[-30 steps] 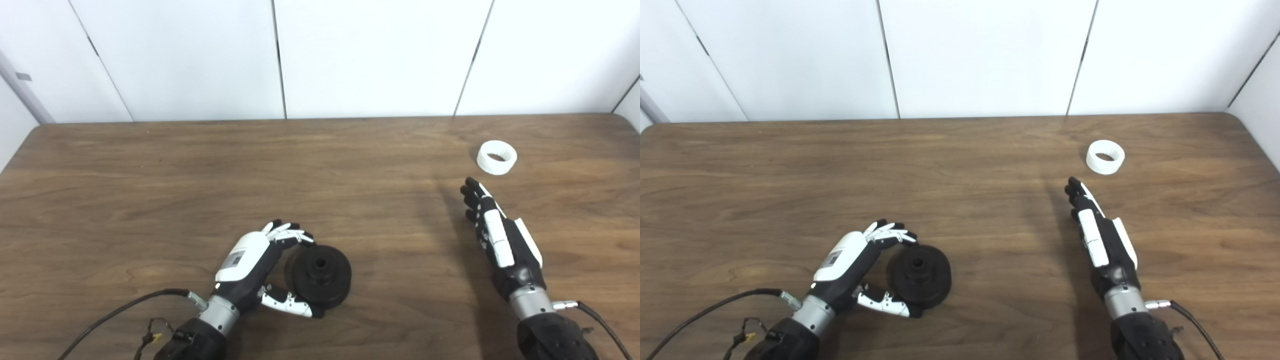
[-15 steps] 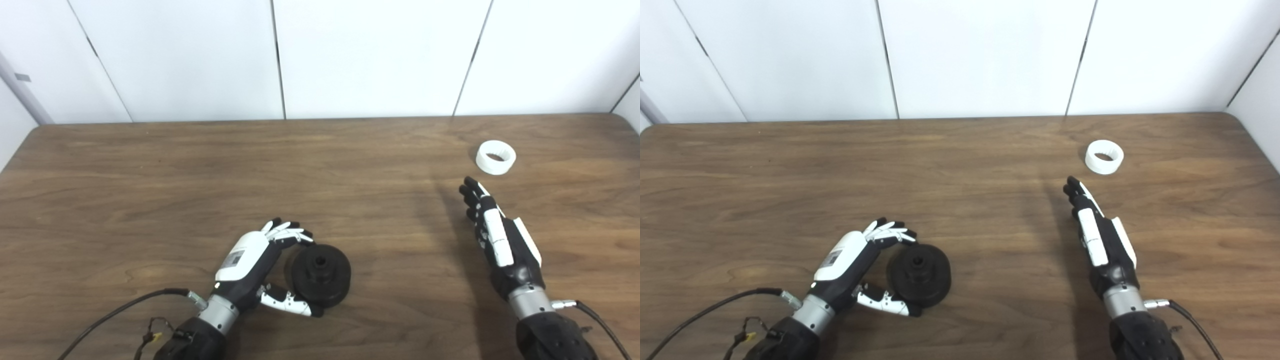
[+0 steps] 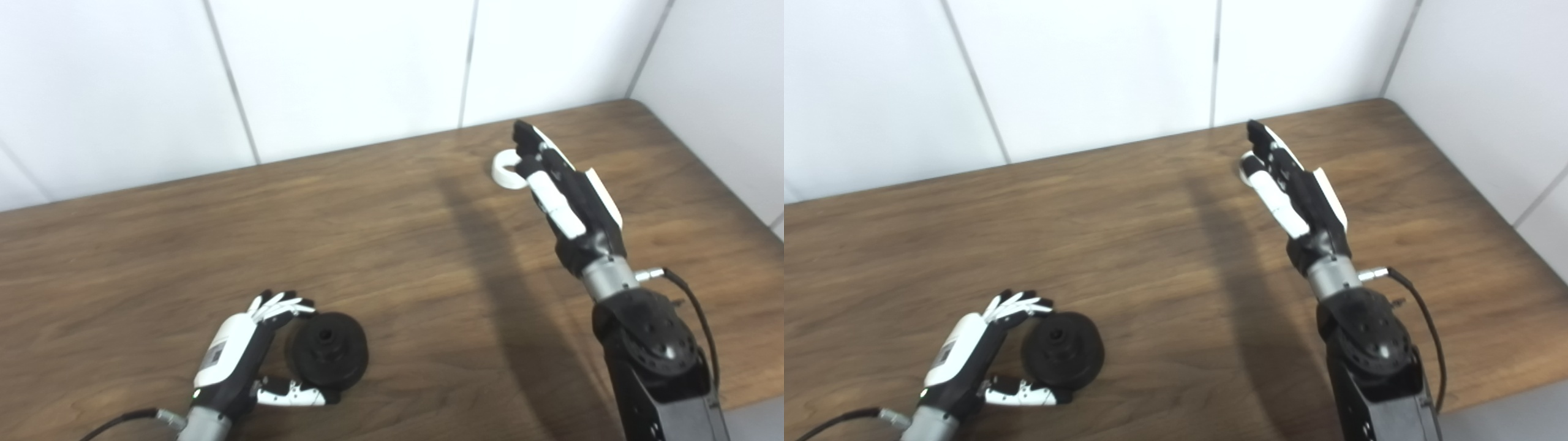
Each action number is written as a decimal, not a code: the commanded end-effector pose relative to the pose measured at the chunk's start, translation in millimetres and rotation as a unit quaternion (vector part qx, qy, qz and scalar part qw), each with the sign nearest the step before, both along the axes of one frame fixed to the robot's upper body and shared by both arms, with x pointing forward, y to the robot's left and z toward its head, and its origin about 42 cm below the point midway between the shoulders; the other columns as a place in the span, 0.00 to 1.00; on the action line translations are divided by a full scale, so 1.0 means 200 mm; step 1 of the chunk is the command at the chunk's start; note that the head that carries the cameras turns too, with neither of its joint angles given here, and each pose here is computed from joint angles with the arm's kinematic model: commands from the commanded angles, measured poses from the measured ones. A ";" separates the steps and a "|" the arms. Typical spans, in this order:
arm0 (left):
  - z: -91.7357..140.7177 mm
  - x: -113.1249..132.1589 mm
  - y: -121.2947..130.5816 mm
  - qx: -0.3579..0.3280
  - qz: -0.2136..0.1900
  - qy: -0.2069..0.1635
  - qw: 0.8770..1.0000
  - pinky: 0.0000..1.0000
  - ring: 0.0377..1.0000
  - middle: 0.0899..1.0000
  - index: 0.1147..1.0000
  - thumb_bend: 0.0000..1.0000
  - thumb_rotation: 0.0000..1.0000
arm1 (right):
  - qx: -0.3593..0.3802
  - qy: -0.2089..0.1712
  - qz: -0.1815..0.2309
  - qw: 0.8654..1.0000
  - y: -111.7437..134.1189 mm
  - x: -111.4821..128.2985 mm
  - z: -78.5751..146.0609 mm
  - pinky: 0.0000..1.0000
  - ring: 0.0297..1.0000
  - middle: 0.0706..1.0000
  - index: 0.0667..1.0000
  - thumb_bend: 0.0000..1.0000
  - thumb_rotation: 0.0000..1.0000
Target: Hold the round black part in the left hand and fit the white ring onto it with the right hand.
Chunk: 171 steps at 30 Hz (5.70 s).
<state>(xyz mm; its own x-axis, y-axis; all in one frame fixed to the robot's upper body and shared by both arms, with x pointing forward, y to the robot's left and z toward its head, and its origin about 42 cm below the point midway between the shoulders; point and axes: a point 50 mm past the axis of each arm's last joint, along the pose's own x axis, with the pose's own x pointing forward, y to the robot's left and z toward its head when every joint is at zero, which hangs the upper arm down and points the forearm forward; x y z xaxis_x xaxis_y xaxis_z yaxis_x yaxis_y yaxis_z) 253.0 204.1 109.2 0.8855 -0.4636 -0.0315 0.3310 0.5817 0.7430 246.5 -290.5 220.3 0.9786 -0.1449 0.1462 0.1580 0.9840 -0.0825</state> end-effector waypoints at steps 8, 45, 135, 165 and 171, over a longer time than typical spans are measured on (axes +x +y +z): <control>-0.09 -0.02 0.13 0.037 0.012 0.027 0.999 1.00 0.89 0.78 0.42 0.52 0.05 | -0.167 -0.059 -0.044 0.983 -0.15 0.13 0.24 0.90 0.93 0.91 0.86 0.81 0.40; -0.07 -0.06 0.05 0.023 0.018 0.023 0.999 1.00 0.87 0.77 0.42 0.52 0.05 | -0.540 0.215 0.023 0.813 -0.46 0.95 0.34 0.99 0.98 0.94 0.83 1.00 0.28; 0.03 -0.08 -0.01 0.021 0.022 0.017 0.999 1.00 0.86 0.76 0.42 0.52 0.05 | -0.541 0.244 0.025 0.804 -0.42 1.00 0.09 0.94 0.91 0.83 0.62 0.89 0.19; 0.04 -0.08 -0.01 0.027 0.025 0.020 0.999 1.00 0.87 0.76 0.42 0.52 0.05 | -0.545 0.249 0.028 0.800 -0.38 1.03 0.09 0.94 0.91 0.84 0.64 0.90 0.20; 0.04 -0.08 -0.01 0.025 0.024 0.015 0.999 1.00 0.86 0.76 0.42 0.52 0.05 | -0.544 0.245 0.030 0.802 -0.37 1.03 0.09 0.95 0.90 0.83 0.63 0.90 0.21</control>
